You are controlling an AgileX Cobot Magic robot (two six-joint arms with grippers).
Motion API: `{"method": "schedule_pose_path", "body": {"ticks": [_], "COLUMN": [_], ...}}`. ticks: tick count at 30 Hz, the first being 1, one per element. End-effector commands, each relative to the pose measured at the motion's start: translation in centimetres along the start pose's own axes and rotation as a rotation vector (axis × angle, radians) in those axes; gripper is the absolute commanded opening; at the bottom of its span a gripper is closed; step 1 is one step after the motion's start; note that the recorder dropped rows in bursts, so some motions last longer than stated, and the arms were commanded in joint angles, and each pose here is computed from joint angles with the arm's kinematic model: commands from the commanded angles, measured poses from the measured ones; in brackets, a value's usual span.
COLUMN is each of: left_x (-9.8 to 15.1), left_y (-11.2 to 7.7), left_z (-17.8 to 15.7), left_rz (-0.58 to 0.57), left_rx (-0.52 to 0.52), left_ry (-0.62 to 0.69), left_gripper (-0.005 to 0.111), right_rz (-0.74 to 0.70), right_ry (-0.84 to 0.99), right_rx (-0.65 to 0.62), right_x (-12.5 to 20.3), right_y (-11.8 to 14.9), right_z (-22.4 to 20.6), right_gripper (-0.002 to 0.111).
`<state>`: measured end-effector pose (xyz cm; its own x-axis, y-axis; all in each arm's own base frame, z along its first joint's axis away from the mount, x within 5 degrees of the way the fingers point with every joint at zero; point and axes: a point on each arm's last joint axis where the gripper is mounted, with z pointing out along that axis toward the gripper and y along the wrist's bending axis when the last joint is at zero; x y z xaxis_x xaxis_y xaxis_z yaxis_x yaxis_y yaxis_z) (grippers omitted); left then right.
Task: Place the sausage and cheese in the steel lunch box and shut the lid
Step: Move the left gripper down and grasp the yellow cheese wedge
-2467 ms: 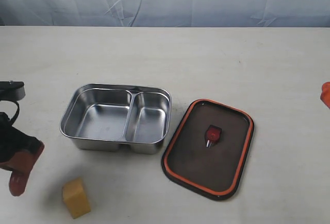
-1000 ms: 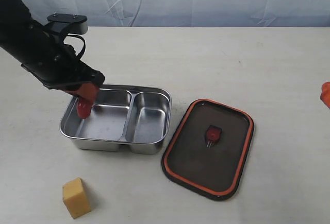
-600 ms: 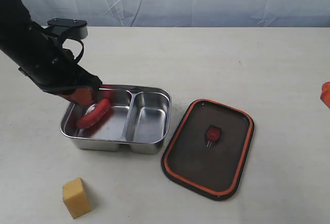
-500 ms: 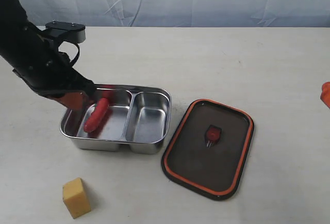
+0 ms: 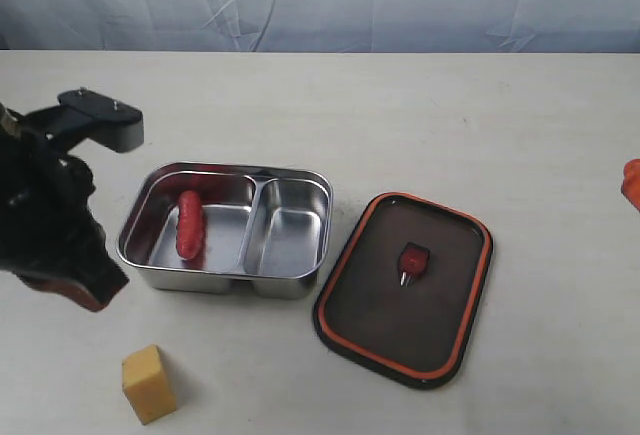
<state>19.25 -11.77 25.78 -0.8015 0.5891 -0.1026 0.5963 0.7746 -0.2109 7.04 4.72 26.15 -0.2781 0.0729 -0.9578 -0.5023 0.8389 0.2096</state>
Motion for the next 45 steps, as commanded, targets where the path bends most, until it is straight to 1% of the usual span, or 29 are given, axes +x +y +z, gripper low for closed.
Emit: {"method": "schedule_pose_path", "body": {"ticks": [1,6,8,9,12,13,14,16,18,22,24,28,31,34,38,45], "left_x": [0.8,0.8,0.7,0.6,0.7,0.7,0.7,0.7,0.9,1.5,1.7,2.0,2.0,1.7,1.3,1.1], "left_y": [-1.5,-2.5,-2.7,-2.8,-2.9,-2.9,-2.9,-2.8,-2.7,-2.4,-2.2,-1.7,-1.3,-1.1,-1.0,-0.7], "left_z": [1.1,1.4,1.5,1.5,1.5,1.5,1.5,1.7,2.1,3.7,4.4,6.2,7.0,7.3,7.6,8.8], "left_rz": [0.235,0.615,0.815,0.890,1.221,1.293,1.342,1.372,1.370,1.423,1.461,1.528,1.599,1.642,1.646,1.634], "left_rx": [0.022,0.033,0.030,0.028,0.033,0.035,0.035,0.045,0.053,0.090,0.098,0.102,0.074,0.029,-0.004,0.041], "left_ry": [0.039,0.029,0.018,0.013,0.011,0.011,0.010,0.019,0.035,0.076,0.083,0.090,0.098,0.084,0.062,0.100], "left_gripper": [0.009,0.029,0.036,0.038,0.044,0.045,0.045,0.046,0.049,0.061,0.064,0.064,0.064,0.064,0.064,0.064], "right_rz": [0.004,0.004,0.004,0.004,0.004,0.004,0.004,0.004,0.004,0.005,0.005,0.005,0.007,0.007,0.007,0.007], "right_ry": [-0.001,0.001,0.001,0.001,0.001,0.001,0.003,0.003,0.003,0.002,0.002,0.002,0.004,0.008,0.010,0.010], "right_rx": [0.004,0.003,0.003,0.003,0.003,0.003,0.003,0.003,0.003,0.002,0.002,0.002,0.001,0.000,-0.001,-0.001], "right_x": [0.1,0.1,0.1,0.1,0.1,0.1,0.1,0.1,0.1,0.1,0.1,0.1,0.1,0.2,0.2,0.2], "right_y": [-0.1,0.0,0.0,0.0,0.0,0.0,0.0,0.0,0.0,0.0,0.0,0.0,0.0,0.0,0.0,0.0], "right_z": [0.0,0.0,0.0,0.0,0.0,0.0,0.0,0.0,0.0,0.0,0.0,0.0,0.0,0.0,0.0,0.0], "right_gripper": [-0.001,-0.001,-0.001,-0.001,-0.001,-0.001,-0.001,-0.001,-0.001,-0.001,-0.001,-0.001,-0.001,-0.001,-0.001,-0.001]}}
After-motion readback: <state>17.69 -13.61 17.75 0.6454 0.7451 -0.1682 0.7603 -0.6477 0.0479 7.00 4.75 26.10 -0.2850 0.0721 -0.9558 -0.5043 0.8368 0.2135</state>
